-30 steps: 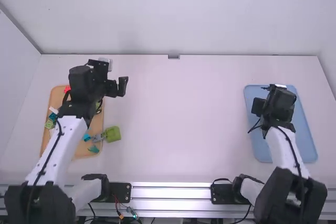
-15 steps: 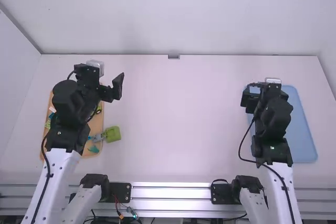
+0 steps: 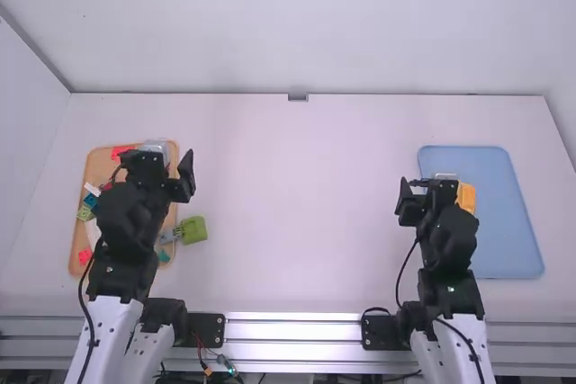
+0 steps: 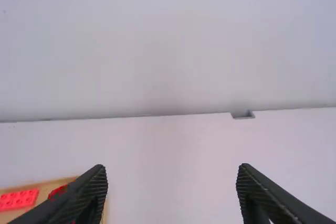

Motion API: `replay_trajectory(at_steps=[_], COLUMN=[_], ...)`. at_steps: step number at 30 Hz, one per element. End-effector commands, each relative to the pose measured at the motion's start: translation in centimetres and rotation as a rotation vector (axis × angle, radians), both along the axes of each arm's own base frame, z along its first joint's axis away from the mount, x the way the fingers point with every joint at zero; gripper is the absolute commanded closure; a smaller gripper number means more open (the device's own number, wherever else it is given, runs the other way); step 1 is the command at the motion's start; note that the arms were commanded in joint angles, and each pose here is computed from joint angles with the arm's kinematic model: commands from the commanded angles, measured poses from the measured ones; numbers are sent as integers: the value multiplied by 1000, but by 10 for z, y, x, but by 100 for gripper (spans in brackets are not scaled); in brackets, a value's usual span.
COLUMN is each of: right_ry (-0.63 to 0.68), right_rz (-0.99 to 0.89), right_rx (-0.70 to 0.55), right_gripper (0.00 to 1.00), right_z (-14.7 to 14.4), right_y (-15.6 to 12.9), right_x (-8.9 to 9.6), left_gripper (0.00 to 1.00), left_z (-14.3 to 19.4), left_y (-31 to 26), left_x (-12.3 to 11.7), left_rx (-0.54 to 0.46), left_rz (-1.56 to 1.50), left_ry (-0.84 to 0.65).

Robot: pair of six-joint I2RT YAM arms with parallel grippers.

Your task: Assemble lego blocks to make yellow taxi

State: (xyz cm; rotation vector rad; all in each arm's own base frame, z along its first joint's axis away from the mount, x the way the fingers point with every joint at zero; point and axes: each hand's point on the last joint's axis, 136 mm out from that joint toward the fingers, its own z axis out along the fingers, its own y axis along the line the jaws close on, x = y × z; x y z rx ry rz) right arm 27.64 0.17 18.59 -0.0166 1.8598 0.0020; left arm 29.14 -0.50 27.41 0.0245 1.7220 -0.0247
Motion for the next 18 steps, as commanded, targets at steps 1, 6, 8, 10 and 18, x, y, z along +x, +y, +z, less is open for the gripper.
replay_trajectory(at_steps=[1,6,8,10,18], right_ry=[1,1,1,1,-99], right_rz=[3,3,3,3,3], right_rx=[12,12,12,12,12], right_gripper=[41,53,56,62,78], right_z=[-14,-44,-52,-65,-57], right_y=[1,1,1,1,1], right_x=[-7,-19,-21,-25,-29], left_gripper=[39,51,55,60,77], left_z=[-9,-37,-45,-59,-102], left_y=[5,5,5,5,5], left_x=[-9,-23,-26,-31,-42], left_rx=[2,2,2,2,2], left_rz=[31,31,31,31,31], left_ry=[-13,-13,-13,-13,-13])
